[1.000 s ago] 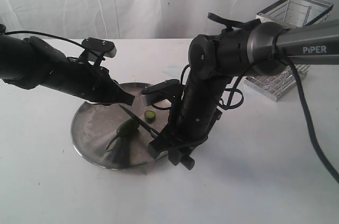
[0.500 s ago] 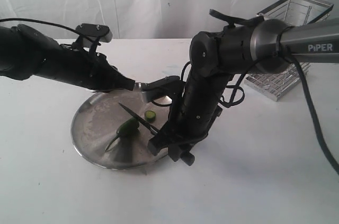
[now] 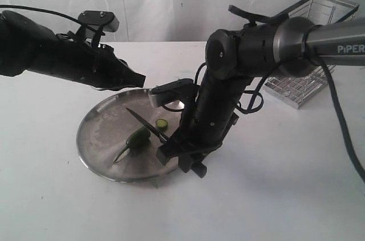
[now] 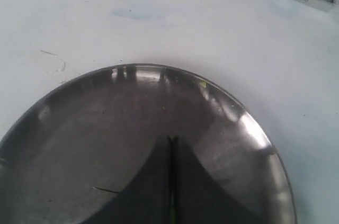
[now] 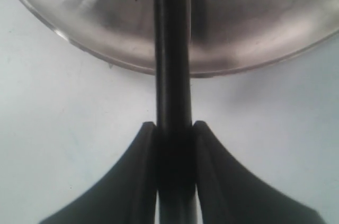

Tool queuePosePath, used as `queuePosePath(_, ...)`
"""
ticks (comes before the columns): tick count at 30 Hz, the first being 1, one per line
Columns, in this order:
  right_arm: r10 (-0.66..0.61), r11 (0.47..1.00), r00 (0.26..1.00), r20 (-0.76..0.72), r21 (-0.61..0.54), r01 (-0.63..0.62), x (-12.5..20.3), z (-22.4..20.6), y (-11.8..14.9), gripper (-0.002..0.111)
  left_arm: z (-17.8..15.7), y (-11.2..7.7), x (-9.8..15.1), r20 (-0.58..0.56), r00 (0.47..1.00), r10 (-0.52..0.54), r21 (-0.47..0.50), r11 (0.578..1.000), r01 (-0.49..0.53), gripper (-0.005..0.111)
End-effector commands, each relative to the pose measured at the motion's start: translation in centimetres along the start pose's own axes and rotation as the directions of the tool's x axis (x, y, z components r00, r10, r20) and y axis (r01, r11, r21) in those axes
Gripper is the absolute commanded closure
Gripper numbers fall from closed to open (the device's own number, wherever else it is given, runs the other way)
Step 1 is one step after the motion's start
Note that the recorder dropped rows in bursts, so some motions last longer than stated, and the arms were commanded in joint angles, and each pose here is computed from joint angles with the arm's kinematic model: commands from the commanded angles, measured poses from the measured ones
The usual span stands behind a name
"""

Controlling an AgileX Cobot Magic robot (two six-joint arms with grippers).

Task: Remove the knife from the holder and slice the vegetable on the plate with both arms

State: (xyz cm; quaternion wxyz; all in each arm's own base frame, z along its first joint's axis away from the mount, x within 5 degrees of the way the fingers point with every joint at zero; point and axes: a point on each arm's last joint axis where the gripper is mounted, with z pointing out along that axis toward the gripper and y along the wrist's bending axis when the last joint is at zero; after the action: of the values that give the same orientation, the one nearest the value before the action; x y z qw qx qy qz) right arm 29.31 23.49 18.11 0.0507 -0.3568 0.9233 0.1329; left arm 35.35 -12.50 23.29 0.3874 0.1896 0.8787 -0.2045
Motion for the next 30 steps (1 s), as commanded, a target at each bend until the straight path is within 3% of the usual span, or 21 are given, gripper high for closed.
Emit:
queuePosePath(1, 0.012, 1.0, 1.0, -0.015, -0.008, -0.012, 0.1, 0.5, 0.0, 0.108, 0.7, -0.3, 0.6, -0.039, 0.999, 0.03, 0.042, 0.999, -0.028, 0.107)
queuePosePath(30, 0.021, 1.0, 0.999, -0.041, -0.008, -0.021, 0.1, 1.9, -0.4, 0.108, 6.9, 2.2, 6.7, -0.261, 0.964, 0.049, 0.033, 0.999, -0.042, 0.107)
